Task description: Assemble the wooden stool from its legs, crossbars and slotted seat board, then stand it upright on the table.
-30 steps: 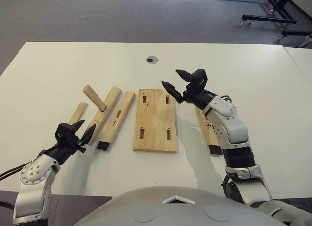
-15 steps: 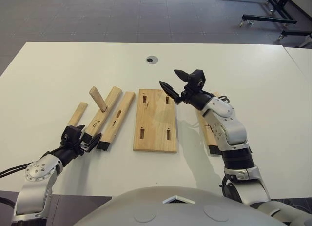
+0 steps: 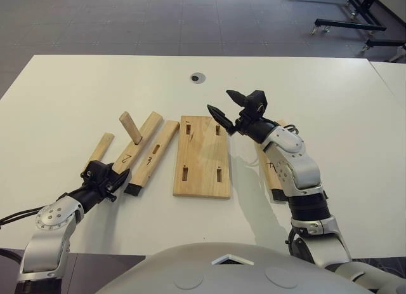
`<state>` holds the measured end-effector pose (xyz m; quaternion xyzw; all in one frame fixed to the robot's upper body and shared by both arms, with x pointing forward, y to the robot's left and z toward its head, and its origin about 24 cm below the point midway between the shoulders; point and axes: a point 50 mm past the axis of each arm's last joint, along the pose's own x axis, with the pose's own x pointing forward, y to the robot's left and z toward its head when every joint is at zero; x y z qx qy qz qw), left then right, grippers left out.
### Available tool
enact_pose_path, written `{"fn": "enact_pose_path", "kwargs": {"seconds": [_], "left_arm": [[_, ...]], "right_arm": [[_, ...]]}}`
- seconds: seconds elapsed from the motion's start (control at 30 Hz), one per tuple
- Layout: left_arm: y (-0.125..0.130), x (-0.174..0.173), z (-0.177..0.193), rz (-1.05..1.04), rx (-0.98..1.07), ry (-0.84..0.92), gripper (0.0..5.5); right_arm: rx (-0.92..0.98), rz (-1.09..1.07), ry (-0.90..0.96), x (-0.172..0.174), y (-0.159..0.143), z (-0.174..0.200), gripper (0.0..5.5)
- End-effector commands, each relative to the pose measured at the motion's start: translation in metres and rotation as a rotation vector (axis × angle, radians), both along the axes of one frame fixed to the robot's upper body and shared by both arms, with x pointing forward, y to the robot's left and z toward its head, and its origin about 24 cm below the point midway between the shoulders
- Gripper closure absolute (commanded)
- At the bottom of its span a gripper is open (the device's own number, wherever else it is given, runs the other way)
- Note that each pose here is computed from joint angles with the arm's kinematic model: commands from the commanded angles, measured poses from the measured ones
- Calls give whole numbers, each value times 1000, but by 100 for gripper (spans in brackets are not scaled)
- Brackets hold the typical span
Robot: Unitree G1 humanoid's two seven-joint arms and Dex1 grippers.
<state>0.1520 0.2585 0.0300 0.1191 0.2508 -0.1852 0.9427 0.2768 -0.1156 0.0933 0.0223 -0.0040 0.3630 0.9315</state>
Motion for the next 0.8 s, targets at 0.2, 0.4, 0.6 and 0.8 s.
{"fn": "enact_pose_path", "kwargs": {"seconds": [0.2,0.4,0.6,0.8], "left_arm": [[-1,18,4,78,-54,-148,347],[-4,36,21,74,-144,-290,347],[0,38,16,70,-134,-266,347],[4,26,-10,58,-68,-80,347]], "right_arm": [[1,4,-11,1,2,3,154],[8,-24,-26,11,-5,7,154],[5,-28,-41,16,-7,9,154],[5,-23,-40,16,-7,8,154]]}}
